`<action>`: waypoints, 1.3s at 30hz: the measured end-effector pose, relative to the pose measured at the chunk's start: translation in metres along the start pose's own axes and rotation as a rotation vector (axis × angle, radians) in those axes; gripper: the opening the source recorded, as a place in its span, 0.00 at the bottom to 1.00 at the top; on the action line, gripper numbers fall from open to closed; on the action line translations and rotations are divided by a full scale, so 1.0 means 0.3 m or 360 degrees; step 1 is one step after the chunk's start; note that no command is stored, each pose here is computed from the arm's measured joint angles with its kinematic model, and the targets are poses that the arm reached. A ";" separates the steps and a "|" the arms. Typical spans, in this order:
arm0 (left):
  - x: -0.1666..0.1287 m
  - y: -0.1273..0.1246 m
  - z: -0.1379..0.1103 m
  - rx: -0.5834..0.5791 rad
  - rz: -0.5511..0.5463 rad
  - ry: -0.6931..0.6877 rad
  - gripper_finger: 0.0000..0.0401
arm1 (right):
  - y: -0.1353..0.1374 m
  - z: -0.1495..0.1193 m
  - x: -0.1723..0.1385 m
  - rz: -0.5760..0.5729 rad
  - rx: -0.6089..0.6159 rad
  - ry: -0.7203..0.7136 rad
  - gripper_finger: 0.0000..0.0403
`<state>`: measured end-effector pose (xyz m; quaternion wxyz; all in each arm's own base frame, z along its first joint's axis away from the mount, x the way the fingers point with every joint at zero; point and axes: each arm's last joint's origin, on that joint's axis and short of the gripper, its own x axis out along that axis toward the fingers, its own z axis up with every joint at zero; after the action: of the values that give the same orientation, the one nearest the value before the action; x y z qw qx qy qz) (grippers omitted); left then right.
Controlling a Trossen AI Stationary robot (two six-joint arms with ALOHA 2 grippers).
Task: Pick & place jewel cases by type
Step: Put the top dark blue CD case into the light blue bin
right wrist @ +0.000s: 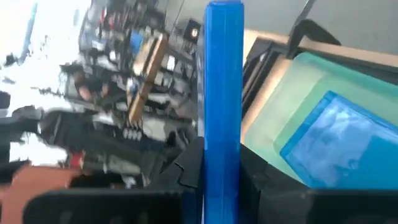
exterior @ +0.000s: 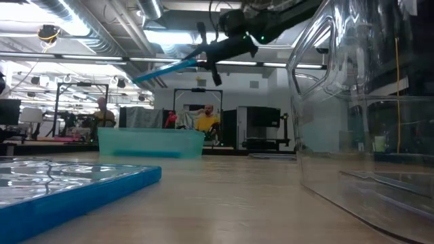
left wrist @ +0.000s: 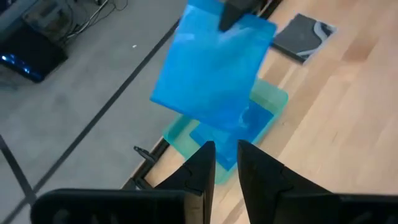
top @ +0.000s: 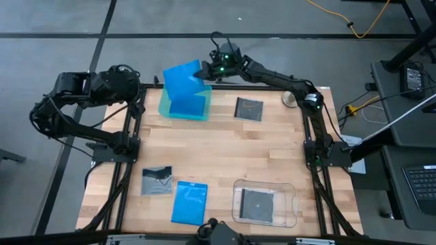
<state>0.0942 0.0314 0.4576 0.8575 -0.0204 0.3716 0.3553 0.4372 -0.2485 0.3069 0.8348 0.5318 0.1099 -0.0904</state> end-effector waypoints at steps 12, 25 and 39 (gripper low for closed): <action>0.017 0.009 -0.099 0.0157 0.0011 0.0056 0.14 | -0.036 -0.064 0.057 -0.0356 0.0094 -0.0211 0.13; -0.011 0.038 -0.151 0.0081 -0.0016 -0.0070 0.14 | -0.105 -0.211 0.207 -0.0440 0.0227 -0.0125 0.13; -0.015 0.037 -0.153 0.0055 -0.0075 -0.0077 0.13 | -0.155 -0.227 0.211 -0.0648 0.0265 -0.0172 0.13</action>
<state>0.0566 0.0233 0.4299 0.8745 -0.0056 0.3564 0.3290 0.4795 -0.2083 0.2210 0.7572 0.5601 0.1623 -0.2941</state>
